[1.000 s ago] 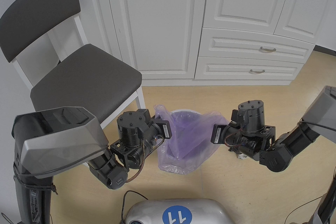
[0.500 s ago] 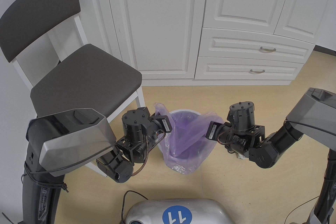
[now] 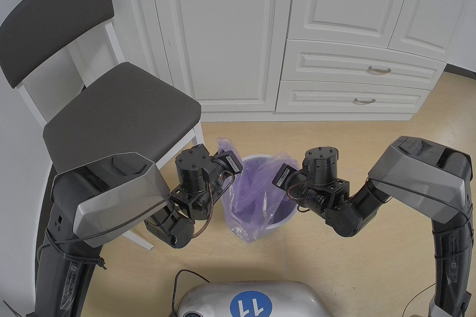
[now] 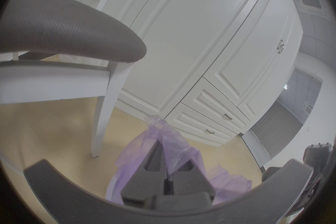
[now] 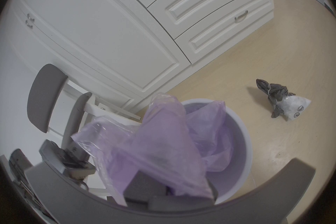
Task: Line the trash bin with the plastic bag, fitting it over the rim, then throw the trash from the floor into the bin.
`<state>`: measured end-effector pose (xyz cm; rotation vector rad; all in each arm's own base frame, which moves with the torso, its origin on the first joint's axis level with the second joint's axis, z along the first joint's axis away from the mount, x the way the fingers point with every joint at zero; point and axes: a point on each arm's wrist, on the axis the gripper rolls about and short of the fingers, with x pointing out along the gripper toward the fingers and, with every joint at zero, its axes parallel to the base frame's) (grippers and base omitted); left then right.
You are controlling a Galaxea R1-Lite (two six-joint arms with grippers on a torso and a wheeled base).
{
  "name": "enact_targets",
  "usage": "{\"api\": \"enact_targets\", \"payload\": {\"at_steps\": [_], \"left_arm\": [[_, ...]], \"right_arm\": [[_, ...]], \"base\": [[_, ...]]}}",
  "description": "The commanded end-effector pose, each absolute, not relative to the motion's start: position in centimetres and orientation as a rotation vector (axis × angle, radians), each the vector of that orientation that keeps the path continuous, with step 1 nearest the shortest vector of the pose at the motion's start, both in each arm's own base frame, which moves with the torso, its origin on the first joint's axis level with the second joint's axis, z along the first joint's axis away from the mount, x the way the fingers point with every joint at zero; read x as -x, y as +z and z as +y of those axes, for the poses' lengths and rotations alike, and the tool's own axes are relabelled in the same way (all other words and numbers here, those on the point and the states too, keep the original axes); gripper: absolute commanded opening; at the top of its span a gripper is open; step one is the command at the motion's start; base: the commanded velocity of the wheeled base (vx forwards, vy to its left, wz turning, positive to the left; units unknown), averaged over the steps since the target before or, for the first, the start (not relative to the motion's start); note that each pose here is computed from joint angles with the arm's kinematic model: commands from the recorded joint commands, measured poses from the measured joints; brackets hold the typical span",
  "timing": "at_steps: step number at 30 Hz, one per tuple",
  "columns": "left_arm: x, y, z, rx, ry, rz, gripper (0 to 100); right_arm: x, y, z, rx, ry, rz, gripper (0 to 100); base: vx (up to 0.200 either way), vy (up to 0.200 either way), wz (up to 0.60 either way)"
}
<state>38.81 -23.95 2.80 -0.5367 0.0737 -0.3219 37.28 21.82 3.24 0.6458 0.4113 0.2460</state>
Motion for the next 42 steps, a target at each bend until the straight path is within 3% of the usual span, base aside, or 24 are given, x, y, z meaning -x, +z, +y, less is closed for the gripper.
{"api": "enact_targets", "payload": {"at_steps": [1,6,14,16,21,36,42], "left_arm": [[-39.5,1.6,-24.5,0.55,-0.322,0.077,0],[-39.8,0.8,-25.3,0.54,-0.325,0.102,0],[-39.3,0.6,-24.7,0.507,-0.306,0.145,0],[-39.0,1.8,-24.1,0.501,-0.297,0.153,0],[-38.4,3.7,-23.7,0.509,-0.313,0.138,0],[-39.3,0.6,-25.3,0.513,-0.343,0.167,0],[-39.5,0.8,-25.0,0.514,-0.332,0.164,0]], "right_arm": [[-38.3,1.0,21.4,-0.641,0.217,0.434,0],[-39.1,1.1,20.1,-0.687,0.21,0.427,0],[-37.8,-0.1,22.1,-0.691,0.263,0.509,0],[-36.7,-0.3,23.5,-0.647,0.261,0.608,0],[-37.2,-0.2,24.4,-0.641,0.224,0.685,0],[-40.9,1.5,20.9,-0.685,0.119,0.609,0],[-40.6,3.7,18.8,-0.565,0.121,0.563,0]], "base": [[0.0,0.0,0.0],[0.0,0.0,0.0],[0.0,0.0,0.0],[0.0,0.0,0.0],[0.0,0.0,0.0],[0.0,0.0,0.0],[0.0,0.0,0.0]]}}
